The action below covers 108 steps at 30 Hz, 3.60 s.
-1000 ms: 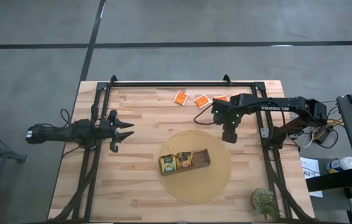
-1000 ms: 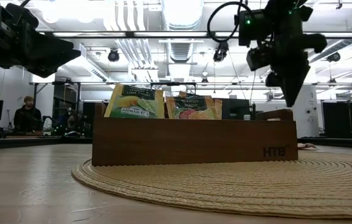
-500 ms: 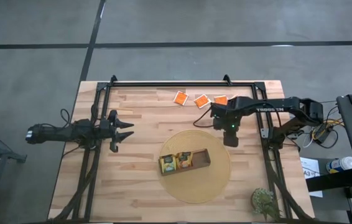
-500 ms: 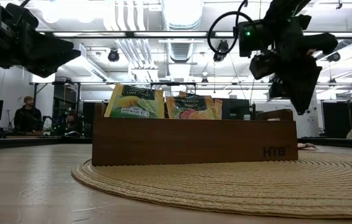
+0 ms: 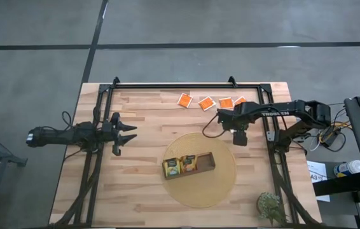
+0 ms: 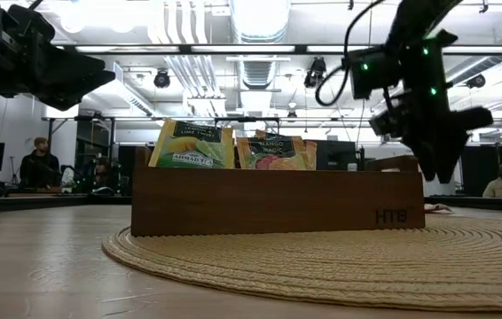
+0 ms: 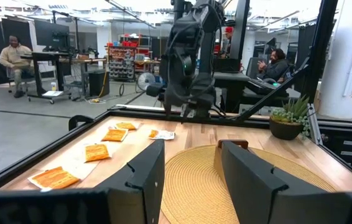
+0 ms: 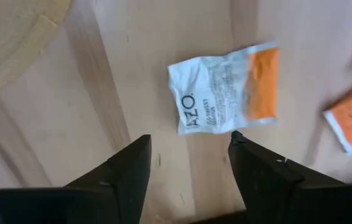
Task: Pick & Place Tea
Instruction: Put the orange tea bag into the right section of the wooden organizer
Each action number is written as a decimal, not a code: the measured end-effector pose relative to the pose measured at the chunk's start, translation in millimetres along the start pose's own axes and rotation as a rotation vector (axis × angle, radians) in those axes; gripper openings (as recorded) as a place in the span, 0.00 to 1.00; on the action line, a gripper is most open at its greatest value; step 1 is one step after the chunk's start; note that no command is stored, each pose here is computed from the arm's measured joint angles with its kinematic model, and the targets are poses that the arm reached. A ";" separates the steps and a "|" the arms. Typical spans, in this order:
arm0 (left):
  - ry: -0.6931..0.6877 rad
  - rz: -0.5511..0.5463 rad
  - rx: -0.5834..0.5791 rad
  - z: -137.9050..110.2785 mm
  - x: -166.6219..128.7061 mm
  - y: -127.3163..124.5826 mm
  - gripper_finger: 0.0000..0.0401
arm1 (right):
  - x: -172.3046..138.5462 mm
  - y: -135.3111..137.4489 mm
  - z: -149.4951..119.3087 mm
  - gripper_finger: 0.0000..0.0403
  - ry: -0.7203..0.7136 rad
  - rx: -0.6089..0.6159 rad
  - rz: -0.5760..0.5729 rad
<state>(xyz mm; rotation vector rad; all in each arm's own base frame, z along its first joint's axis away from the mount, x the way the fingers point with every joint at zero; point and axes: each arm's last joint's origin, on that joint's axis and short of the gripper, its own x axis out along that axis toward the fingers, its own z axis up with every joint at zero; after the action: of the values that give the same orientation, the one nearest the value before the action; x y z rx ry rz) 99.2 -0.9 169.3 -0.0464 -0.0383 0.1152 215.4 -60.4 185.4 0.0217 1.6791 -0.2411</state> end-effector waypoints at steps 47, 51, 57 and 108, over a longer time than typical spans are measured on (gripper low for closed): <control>-0.002 0.000 0.000 0.2 0.0 0.0 0.38 | -73.6 -0.6 48.6 0.02 -0.123 0.033 0.366; -0.001 0.001 0.000 0.1 0.0 0.0 0.38 | -95.2 4.6 50.7 0.02 -0.164 -0.023 0.467; 0.000 0.000 0.000 0.1 0.0 0.0 0.38 | -117.0 18.6 53.2 0.02 -0.228 -0.109 0.647; 0.008 0.001 0.002 -0.7 0.1 0.0 0.38 | -95.9 75.3 98.3 0.02 -0.340 -0.364 0.897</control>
<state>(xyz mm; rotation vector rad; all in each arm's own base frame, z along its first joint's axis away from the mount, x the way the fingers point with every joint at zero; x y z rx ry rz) 99.3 -0.9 168.6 -0.0452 -0.0302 0.1157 335.4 8.6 258.7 0.4256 1.2130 0.6980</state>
